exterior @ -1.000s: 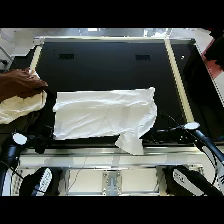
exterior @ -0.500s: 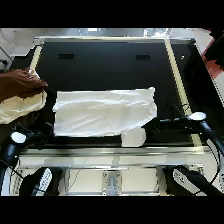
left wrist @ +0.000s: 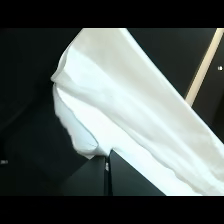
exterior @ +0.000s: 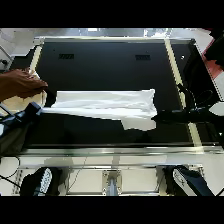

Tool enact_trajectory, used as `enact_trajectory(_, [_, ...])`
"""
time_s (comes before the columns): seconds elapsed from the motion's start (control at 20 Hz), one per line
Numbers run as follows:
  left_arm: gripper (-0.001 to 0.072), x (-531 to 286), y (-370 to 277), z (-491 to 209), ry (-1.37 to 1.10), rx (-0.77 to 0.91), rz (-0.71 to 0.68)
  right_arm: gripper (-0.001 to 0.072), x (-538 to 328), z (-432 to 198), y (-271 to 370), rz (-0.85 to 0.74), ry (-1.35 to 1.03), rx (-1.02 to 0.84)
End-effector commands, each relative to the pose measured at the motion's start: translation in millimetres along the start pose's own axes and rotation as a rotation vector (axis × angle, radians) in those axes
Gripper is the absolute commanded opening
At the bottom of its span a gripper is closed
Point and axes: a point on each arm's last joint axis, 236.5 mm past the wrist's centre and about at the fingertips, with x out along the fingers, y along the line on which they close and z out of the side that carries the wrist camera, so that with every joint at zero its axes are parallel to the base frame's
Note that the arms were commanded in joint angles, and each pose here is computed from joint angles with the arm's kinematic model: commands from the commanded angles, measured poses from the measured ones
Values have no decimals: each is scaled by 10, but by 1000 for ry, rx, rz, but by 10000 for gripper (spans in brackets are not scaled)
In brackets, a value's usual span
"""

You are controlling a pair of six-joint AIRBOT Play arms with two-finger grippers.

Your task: Fold the shirts.

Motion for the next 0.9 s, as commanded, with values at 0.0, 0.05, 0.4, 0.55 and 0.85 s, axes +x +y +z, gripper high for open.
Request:
enact_trajectory(0.0, [10, -17, -325, 422, -62, 164, -40, 9, -47, 339, -82, -81, -124, -21])
enact_trajectory(0.05, [10, 122, -372, 427, -24, 195, -42, 9, -3, 471, -123, -100, -152, -37])
enact_trajectory(0.4, [10, 1410, -322, 400, 191, 410, 71, 9, 504, 1259, -749, -202, -139, 1])
enact_trajectory(0.55, [10, 1802, -380, 432, 200, 504, 96, 9, 952, 1306, -1061, -226, -71, 33])
enact_trajectory(0.85, [10, 2312, 68, 250, 291, 649, 272, 10, 1450, 1487, -1393, -270, -96, 53])
